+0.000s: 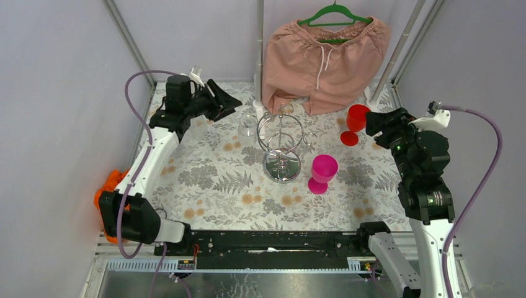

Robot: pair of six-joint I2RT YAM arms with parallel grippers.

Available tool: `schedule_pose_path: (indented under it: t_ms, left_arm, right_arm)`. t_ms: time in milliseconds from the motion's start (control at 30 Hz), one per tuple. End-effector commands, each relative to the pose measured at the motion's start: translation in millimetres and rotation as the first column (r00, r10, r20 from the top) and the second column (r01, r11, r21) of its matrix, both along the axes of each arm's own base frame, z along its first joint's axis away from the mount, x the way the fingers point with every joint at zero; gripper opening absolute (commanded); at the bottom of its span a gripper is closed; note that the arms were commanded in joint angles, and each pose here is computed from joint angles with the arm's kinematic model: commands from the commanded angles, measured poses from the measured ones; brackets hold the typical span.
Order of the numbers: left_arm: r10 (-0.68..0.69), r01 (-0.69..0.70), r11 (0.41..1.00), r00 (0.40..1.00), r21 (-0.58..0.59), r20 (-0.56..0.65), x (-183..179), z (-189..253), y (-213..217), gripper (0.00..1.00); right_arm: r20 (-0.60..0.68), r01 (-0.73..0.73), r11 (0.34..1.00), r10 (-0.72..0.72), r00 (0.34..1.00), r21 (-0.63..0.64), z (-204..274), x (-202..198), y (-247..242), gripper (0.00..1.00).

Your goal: Take the wine glass off the wine glass rack

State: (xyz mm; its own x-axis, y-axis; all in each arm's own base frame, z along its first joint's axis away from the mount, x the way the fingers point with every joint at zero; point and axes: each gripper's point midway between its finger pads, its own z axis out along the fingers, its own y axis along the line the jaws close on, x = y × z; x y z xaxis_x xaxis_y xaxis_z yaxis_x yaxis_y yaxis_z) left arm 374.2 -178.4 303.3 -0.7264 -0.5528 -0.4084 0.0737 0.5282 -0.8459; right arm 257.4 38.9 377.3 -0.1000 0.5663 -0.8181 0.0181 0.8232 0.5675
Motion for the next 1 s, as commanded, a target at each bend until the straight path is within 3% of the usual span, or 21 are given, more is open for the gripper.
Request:
schedule_pose_path:
  t_ms: [0,333,800,967]
  left_arm:
    - [-0.039,0.039,0.999,0.999,0.024,0.014,-5,-14,1,0.56]
    - [-0.102,0.102,0.995,0.994,-0.01,-0.022,-21,-37,-16,0.56]
    - [-0.157,0.158,0.987,0.987,-0.022,0.021,-30,-22,-41,0.56]
    - [-0.16,0.16,0.987,0.987,-0.011,0.021,-35,-23,-39,0.42]
  right_arm:
    - [0.065,-0.041,0.999,0.039,0.997,0.03,15,5,9,0.62]
    - [0.05,-0.045,0.998,0.043,0.998,0.05,6,9,11,0.62]
    - [0.047,-0.046,0.998,0.044,0.998,0.048,4,8,11,0.62]
    - [0.048,-0.046,0.998,0.044,0.998,0.053,4,8,11,0.62]
